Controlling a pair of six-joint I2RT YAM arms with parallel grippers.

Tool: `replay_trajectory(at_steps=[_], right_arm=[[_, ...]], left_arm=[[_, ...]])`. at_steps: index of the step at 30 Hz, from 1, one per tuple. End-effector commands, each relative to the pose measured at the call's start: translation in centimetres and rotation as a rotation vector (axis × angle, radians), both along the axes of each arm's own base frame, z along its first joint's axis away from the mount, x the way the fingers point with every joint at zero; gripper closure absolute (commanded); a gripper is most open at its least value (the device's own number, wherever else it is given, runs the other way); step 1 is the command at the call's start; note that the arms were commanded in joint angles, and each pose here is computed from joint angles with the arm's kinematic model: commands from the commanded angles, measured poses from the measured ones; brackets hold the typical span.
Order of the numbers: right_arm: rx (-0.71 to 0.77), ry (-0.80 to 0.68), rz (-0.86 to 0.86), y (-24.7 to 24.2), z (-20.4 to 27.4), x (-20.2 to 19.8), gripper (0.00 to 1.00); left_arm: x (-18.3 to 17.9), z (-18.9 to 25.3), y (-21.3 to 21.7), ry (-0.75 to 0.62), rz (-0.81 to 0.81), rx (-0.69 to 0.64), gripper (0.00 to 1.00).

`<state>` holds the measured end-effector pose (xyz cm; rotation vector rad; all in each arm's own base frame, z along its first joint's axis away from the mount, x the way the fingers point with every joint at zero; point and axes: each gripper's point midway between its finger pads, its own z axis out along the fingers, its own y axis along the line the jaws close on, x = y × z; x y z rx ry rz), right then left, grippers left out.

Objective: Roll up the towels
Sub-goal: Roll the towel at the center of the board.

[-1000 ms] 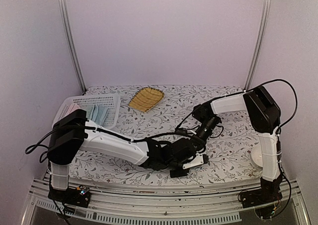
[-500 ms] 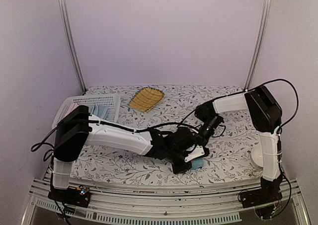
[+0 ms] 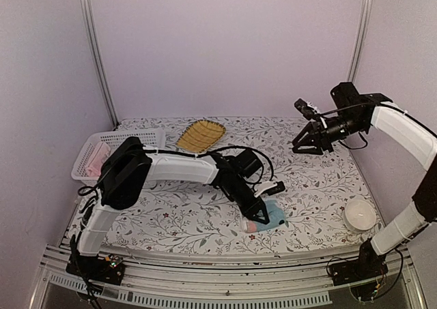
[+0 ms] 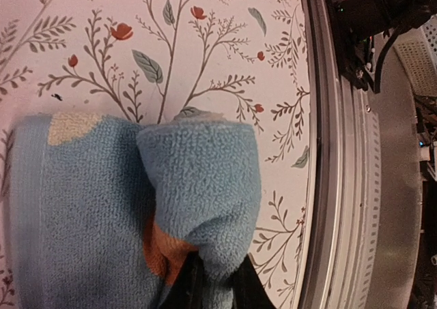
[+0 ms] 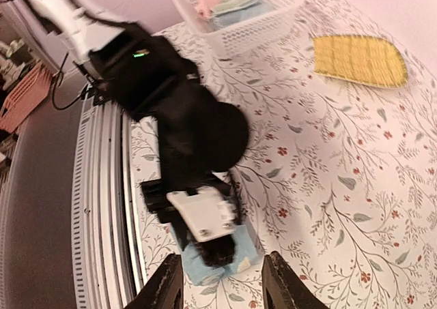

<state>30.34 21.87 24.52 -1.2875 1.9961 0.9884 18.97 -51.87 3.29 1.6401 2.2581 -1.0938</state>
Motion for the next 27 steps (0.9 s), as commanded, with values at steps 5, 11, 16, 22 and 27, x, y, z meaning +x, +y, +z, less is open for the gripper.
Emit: replay_trajectory(at_steps=[5, 11, 16, 22, 27], right_arm=[[-0.072, -0.302, 0.314, 1.1, -5.0, -10.4, 0.35], [-0.245, -0.334, 0.377, 3.0, -10.5, -11.5, 0.35], [-0.329, -0.397, 0.410, 4.7, -13.6, -11.0, 0.35], [-0.410, -0.424, 0.481, 5.8, -17.6, -11.7, 0.37], [-0.474, -0.430, 0.475, 5.2, -20.6, -11.1, 0.40]], left_arm=[[-1.5, -5.9, 3.7, 0.440, 0.094, 0.177, 0.88], [-0.8, -5.7, 3.5, 0.473, 0.107, 0.160, 0.88], [-0.4, -6.1, 3.9, 0.478, 0.123, 0.170, 0.89], [-0.3, -6.2, 4.1, 0.474, 0.124, 0.172, 0.89], [-0.2, -6.5, 4.1, 0.475, 0.126, 0.175, 0.89]])
